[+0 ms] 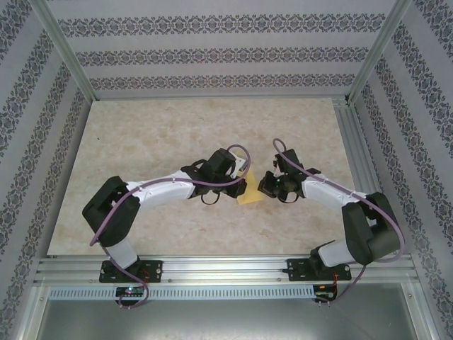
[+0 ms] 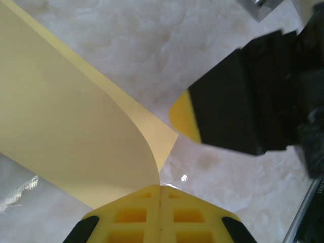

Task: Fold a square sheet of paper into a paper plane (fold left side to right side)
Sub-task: Fold the triangle a second time at the center of the table.

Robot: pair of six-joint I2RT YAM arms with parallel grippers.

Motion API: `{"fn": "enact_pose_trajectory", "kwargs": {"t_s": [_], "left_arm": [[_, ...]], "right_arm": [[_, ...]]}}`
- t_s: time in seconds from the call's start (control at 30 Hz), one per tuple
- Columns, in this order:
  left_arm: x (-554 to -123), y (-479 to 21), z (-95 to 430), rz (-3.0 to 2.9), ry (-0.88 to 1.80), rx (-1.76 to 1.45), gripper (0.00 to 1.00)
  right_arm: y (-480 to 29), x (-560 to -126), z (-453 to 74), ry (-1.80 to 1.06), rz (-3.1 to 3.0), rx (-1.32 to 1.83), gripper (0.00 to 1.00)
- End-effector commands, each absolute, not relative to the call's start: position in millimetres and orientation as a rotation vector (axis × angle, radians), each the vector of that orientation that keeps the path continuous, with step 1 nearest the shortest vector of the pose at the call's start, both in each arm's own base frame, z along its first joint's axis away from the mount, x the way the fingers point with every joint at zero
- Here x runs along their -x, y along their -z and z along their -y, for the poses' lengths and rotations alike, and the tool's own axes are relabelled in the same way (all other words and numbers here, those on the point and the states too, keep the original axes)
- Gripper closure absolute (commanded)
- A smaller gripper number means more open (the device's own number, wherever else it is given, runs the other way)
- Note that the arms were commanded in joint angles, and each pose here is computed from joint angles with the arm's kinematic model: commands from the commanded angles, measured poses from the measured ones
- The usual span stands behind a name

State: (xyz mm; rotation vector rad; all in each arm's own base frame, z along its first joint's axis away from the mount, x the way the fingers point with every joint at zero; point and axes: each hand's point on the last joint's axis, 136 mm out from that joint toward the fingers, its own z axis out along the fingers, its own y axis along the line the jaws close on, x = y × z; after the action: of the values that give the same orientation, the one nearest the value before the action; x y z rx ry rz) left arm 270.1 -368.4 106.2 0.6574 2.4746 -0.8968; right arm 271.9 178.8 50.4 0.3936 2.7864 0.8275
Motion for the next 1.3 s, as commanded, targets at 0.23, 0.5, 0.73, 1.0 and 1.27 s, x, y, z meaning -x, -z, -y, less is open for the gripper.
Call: {"fn": "enact_pose_trajectory", "kwargs": {"t_s": [0.23, 0.5, 0.73, 1.0, 1.27], "left_arm": [[-271, -89, 363, -2.531, 0.941, -0.765, 0.99], [-275, -82, 357, -2.548, 0.943, -0.768, 0.98], [-281, -80, 350, -2.556, 0.928, -0.762, 0.96], [-285, -70, 339, -2.603, 0.863, -0.821, 0.94], [-289, -62, 334, -2.619, 0.840, -0.851, 0.94]], "right_arm": [[-38, -278, -197, -0.857, -2.797, -0.342, 0.95], [-14, -268, -195, -0.799, -2.885, -0.336, 0.96], [-6, -261, -186, -0.686, -2.935, -0.322, 0.96], [1, -252, -177, -0.626, -2.973, -0.323, 0.97], [-1, -253, -178, -0.630, -2.967, -0.316, 0.97]]}}
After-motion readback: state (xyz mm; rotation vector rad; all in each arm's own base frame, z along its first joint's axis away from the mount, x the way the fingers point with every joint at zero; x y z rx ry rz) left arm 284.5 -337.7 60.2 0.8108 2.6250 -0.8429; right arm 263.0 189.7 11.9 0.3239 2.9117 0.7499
